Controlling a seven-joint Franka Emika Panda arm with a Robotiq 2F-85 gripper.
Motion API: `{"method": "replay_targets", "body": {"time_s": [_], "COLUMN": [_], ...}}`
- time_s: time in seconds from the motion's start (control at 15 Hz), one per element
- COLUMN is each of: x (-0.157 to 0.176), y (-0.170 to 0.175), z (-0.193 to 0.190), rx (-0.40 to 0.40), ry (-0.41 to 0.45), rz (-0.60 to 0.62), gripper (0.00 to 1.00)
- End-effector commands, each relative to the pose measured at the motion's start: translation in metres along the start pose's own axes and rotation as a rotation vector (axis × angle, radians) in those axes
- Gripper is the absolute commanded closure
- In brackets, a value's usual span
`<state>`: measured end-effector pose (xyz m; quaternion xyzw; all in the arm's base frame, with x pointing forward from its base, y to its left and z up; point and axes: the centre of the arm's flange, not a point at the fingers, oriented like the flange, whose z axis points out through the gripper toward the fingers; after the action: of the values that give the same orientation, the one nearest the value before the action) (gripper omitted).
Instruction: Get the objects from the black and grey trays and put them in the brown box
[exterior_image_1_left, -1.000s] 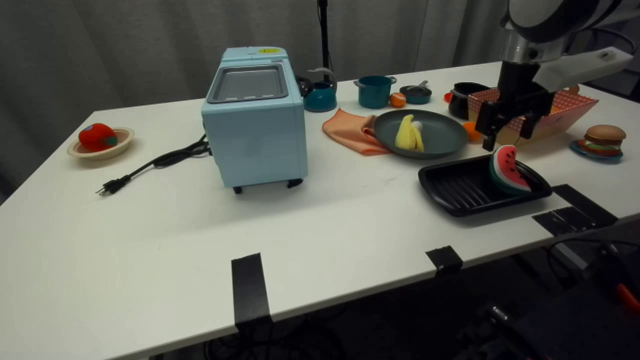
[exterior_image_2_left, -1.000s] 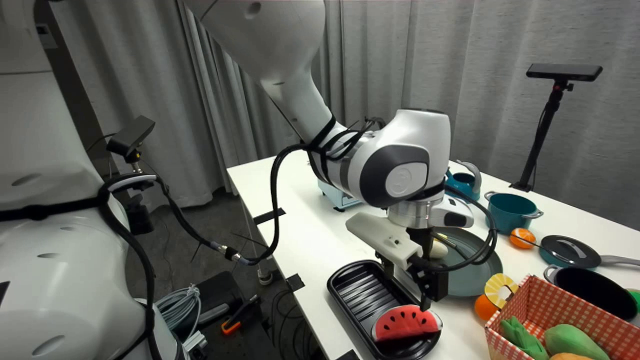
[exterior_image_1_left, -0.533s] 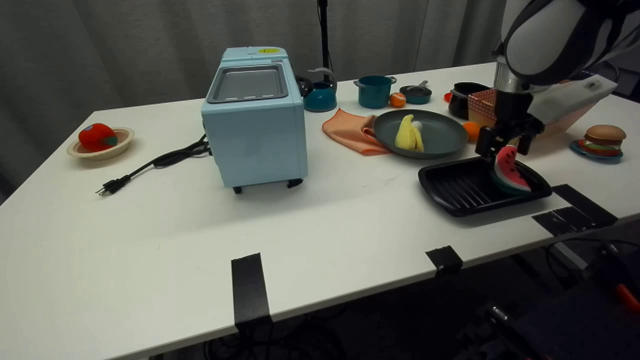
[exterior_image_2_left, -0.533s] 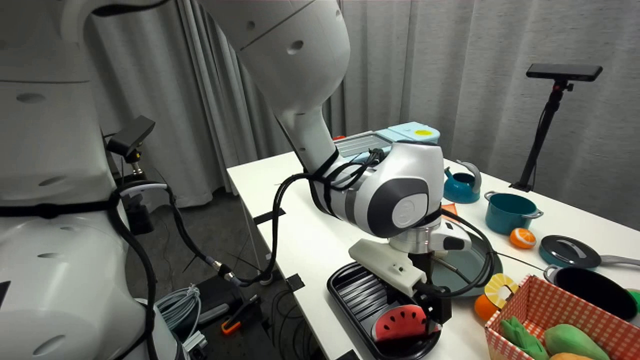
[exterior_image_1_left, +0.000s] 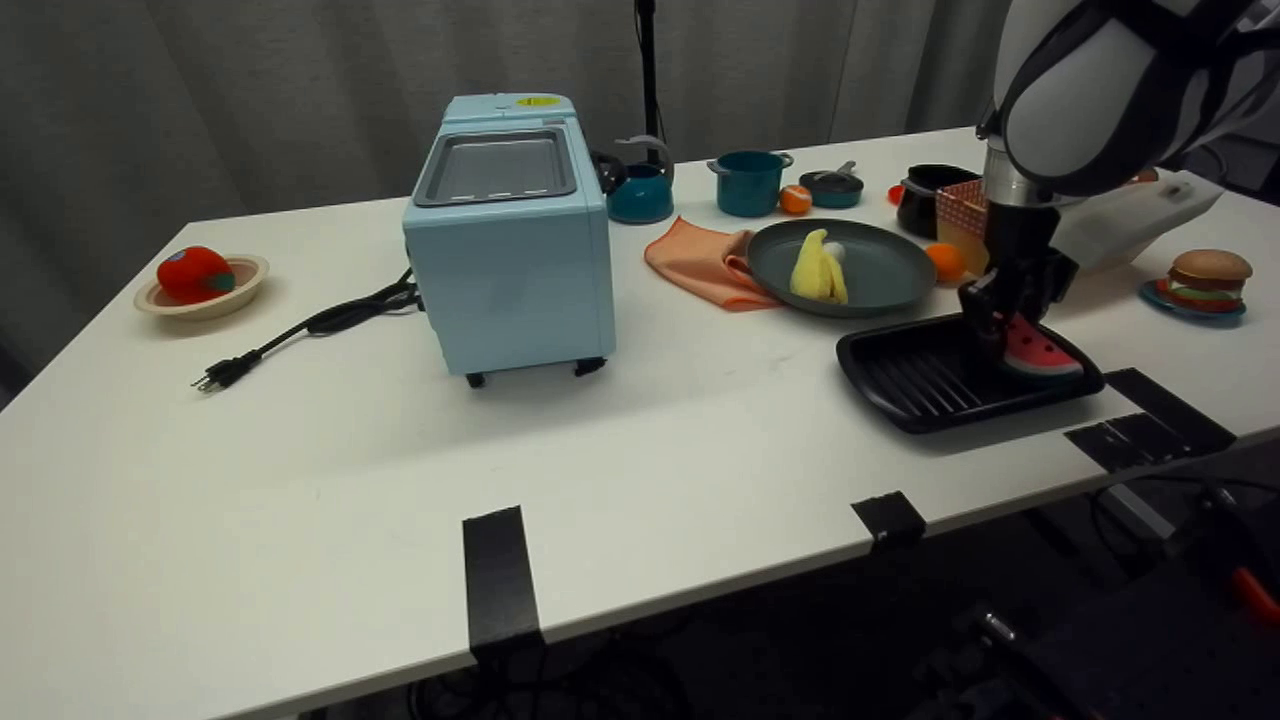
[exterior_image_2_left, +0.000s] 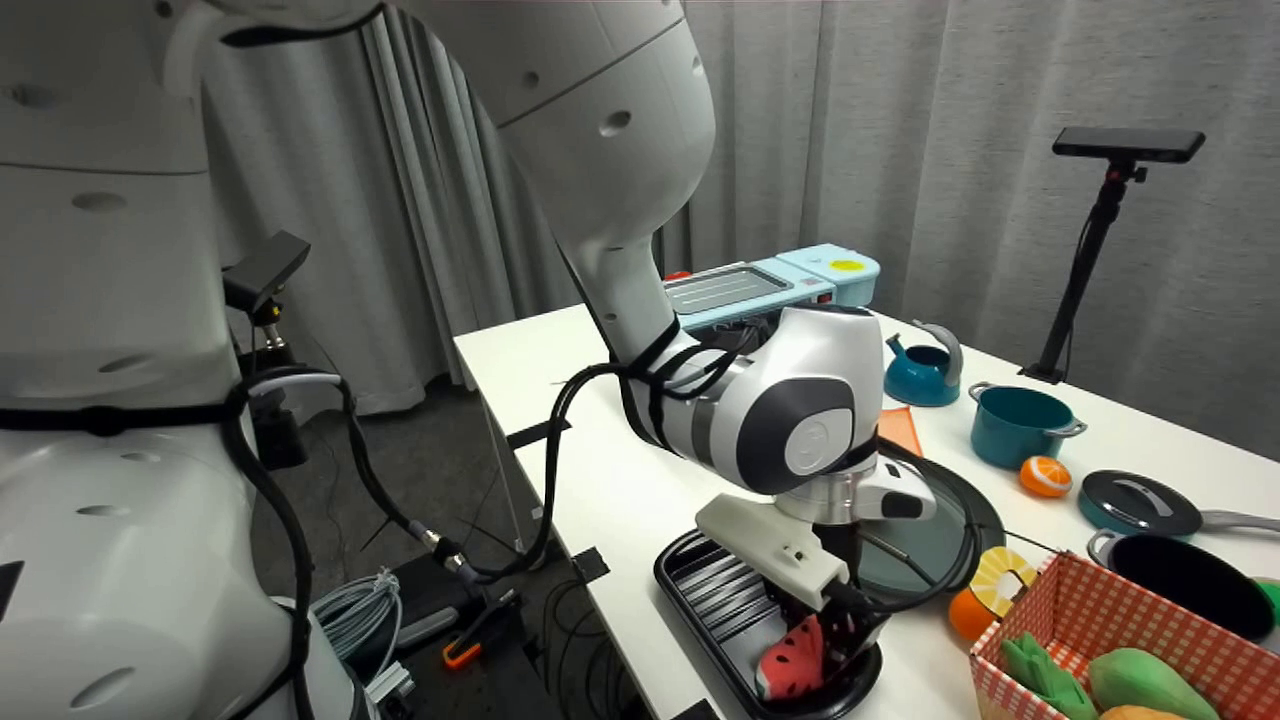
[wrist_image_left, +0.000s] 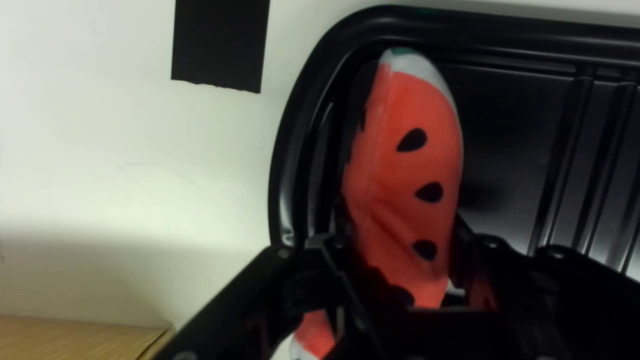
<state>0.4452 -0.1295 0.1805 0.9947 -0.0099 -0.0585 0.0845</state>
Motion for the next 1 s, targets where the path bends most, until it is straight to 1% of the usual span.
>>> {"method": "replay_targets", "body": {"time_s": [0.0,0.13,0.2,0.27,0.33,0.4,0.6,0.73,0.93], "x": [-0.001,-0.002,-0.002,-0.001,0.001,0.004,0.013,0.018,0.024], "y": [-0.007,-0.012,-0.015,-0.018,-0.02,-0.022,-0.023,-0.016,0.003], "z": [-0.018,-0.033,-0.044,-0.054,-0.068,-0.079,-0.121,-0.147,-0.181], "rx": [0.009,0.017,0.021,0.022,0.018,0.012,-0.002,-0.025,-0.05], "ry": [0.042,0.071,0.097,0.12,0.153,0.184,0.306,0.395,0.506], "rz": [-0.009,-0.023,-0.033,-0.041,-0.048,-0.05,-0.047,-0.036,-0.002], "gripper": [0.88,0.99,1.0,1.0,0.97,0.99,0.97,0.97,0.97]}}
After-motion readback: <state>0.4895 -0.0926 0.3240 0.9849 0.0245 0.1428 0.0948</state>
